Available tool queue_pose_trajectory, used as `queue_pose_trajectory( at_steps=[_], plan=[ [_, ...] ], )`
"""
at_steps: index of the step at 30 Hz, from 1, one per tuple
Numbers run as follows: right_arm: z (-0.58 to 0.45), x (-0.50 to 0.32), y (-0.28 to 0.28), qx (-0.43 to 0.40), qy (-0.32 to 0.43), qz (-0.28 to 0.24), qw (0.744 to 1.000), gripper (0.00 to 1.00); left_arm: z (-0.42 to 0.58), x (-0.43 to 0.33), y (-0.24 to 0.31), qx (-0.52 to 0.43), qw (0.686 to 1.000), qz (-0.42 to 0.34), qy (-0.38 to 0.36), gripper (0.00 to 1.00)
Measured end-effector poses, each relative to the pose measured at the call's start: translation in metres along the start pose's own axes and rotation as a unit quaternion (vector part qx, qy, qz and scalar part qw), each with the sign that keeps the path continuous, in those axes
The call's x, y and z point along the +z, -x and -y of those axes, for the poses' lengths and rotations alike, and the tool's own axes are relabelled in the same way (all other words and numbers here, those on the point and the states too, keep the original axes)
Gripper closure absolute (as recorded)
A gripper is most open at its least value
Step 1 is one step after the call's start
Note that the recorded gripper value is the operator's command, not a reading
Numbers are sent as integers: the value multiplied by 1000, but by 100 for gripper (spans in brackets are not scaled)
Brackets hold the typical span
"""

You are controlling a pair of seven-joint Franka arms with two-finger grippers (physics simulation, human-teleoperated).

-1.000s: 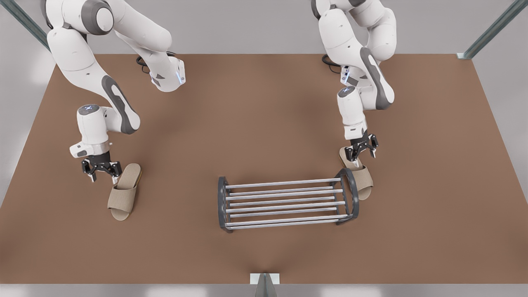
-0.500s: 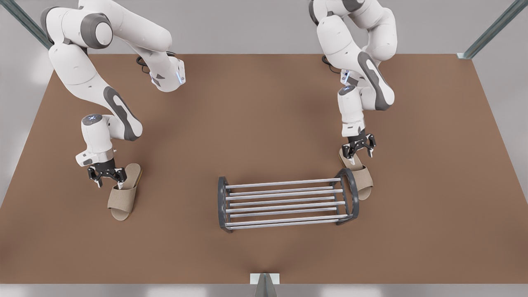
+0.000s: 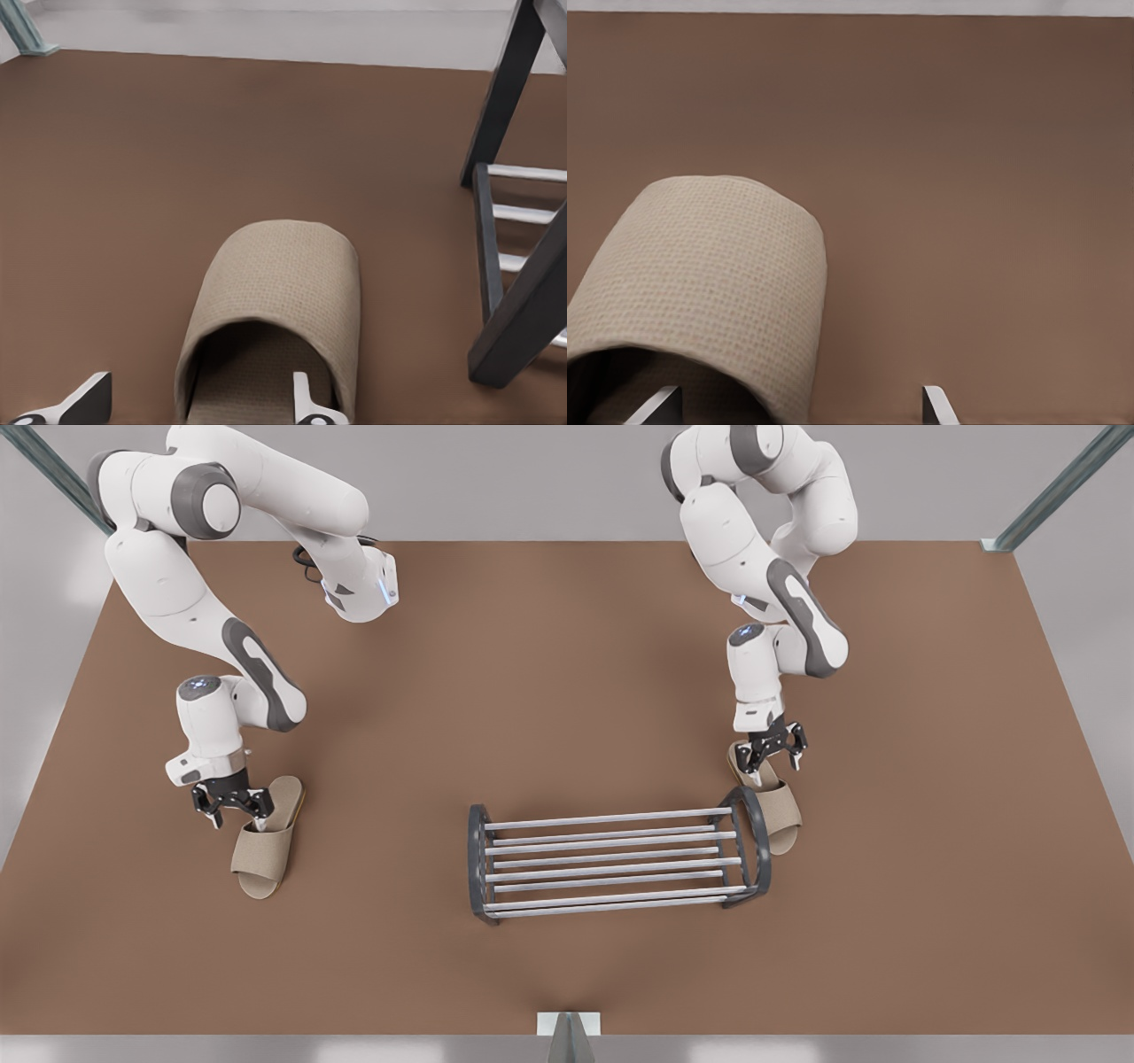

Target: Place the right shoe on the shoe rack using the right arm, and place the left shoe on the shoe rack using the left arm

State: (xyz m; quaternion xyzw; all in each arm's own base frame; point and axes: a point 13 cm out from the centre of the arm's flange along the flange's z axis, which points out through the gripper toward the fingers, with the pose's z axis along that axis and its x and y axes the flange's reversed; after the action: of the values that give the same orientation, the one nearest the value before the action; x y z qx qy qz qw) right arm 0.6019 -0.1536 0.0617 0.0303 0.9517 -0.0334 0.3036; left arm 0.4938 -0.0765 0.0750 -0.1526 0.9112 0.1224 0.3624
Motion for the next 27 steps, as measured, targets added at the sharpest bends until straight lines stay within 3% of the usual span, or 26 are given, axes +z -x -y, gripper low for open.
queue_pose_trajectory(
  at_steps=[27],
  plan=[
    [-24,11,15,28,-1,7,1000,0,-19,38,4,0,1000,-13,23,1]
  ],
)
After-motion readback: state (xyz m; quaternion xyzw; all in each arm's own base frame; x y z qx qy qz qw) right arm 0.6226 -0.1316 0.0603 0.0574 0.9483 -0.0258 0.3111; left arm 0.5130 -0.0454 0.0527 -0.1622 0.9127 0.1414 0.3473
